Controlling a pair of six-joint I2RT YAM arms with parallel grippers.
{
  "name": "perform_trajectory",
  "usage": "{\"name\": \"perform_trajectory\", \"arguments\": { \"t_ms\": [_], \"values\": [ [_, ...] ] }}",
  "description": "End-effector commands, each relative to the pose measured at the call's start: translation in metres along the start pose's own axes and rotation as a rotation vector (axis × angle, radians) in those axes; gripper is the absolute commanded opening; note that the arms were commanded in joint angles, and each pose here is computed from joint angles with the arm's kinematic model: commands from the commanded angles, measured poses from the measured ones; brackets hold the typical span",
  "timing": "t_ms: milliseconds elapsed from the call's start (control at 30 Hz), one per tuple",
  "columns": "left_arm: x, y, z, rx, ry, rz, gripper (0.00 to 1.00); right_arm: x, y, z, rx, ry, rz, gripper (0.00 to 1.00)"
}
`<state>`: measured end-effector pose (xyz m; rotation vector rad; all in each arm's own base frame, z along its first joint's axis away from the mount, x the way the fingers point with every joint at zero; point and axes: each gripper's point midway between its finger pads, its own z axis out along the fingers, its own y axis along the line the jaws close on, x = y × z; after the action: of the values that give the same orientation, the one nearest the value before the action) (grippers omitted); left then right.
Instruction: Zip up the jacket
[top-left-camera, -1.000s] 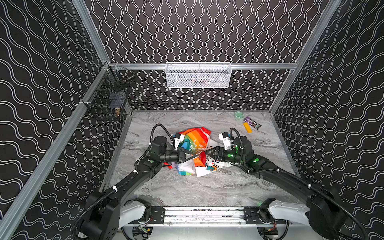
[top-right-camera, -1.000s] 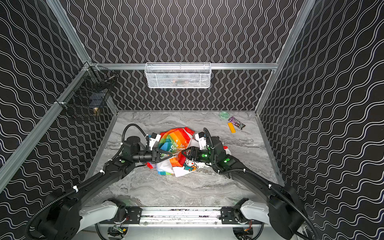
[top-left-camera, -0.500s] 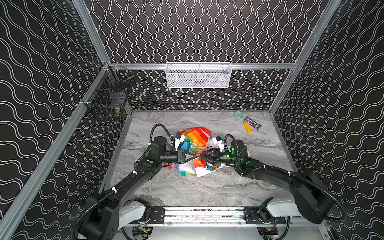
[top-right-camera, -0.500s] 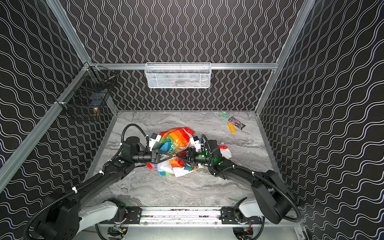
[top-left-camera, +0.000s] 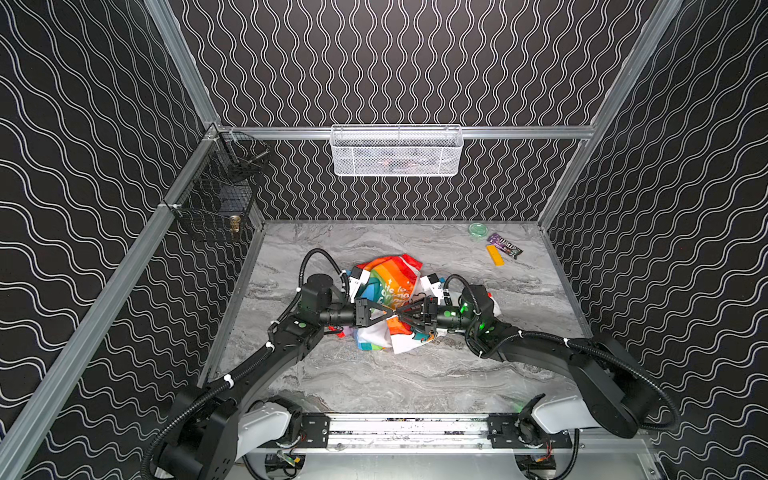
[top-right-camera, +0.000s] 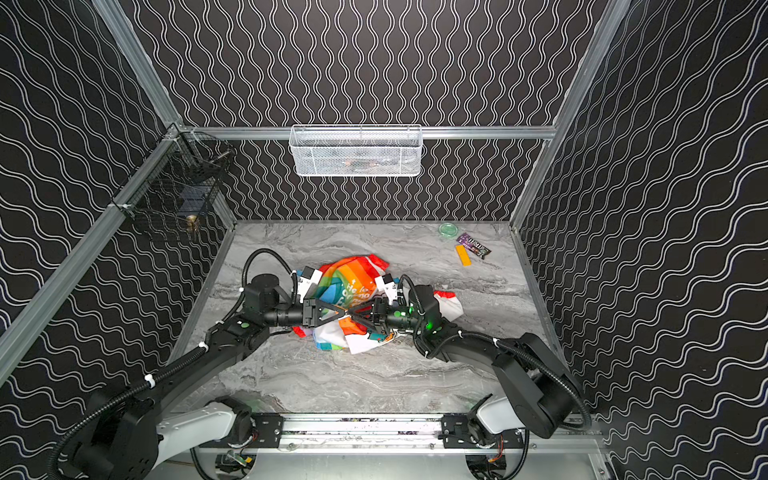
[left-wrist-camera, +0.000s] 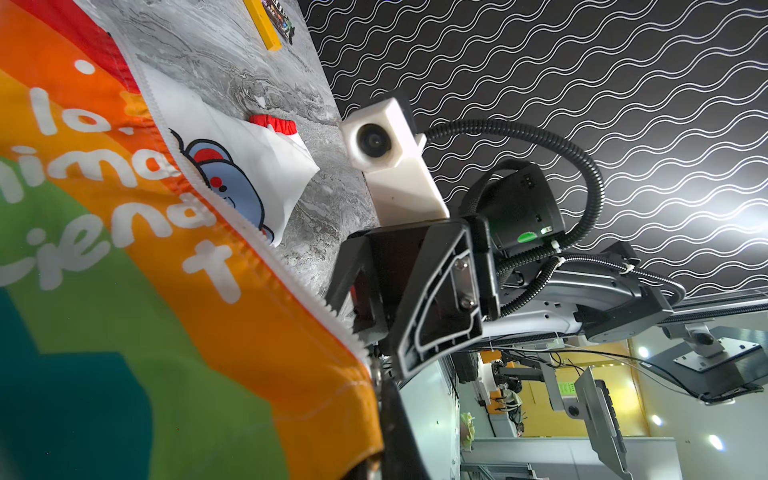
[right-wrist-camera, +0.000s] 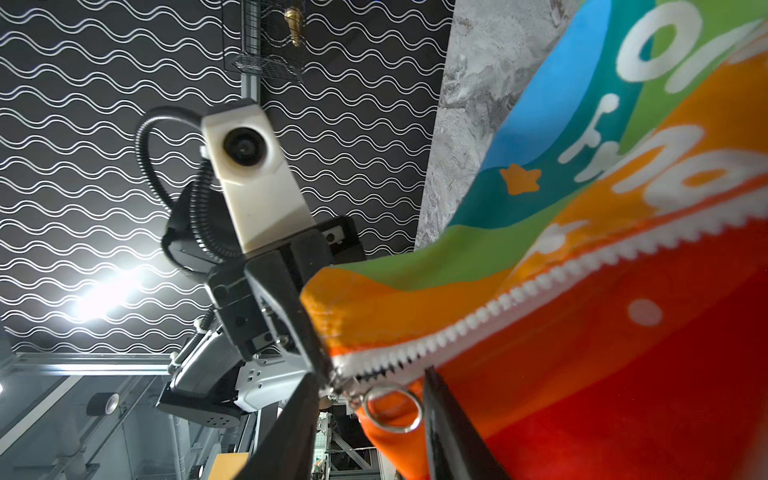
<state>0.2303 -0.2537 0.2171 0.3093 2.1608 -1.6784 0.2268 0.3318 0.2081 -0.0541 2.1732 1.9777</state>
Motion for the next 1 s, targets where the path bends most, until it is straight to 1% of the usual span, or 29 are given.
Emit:
{"name": "perform_trajectory", "arguments": {
  "t_ms": [0, 433, 667, 800, 967],
  "values": [
    [-0.0022, -0.0062, -0.0001, 0.027, 0.001, 0.022, 0.0, -0.0015, 0.0075, -0.002, -0.005, -0.015, -0.033, 0.41],
    [-0.0023, -0.0051, 0.0002, 0.022, 0.003, 0.02, 0.0, -0.0006, 0.0017, -0.0071, 0.037, -0.027, -0.032, 0.28],
    [-0.0032, -0.0042, 0.0012, 0.02, 0.007, 0.017, 0.0, -0.0012, 0.0026, -0.0082, 0.032, -0.025, -0.031, 0.22],
    [-0.0032, -0.0037, 0.0015, 0.022, 0.004, 0.014, 0.0, -0.0012, 0.0037, -0.0074, 0.028, -0.02, -0.038, 0.21],
    [-0.0039, -0.0043, 0.0014, 0.021, 0.004, 0.016, 0.0, 0.0006, 0.0047, -0.0061, 0.009, -0.007, -0.034, 0.23]
  ]
}}
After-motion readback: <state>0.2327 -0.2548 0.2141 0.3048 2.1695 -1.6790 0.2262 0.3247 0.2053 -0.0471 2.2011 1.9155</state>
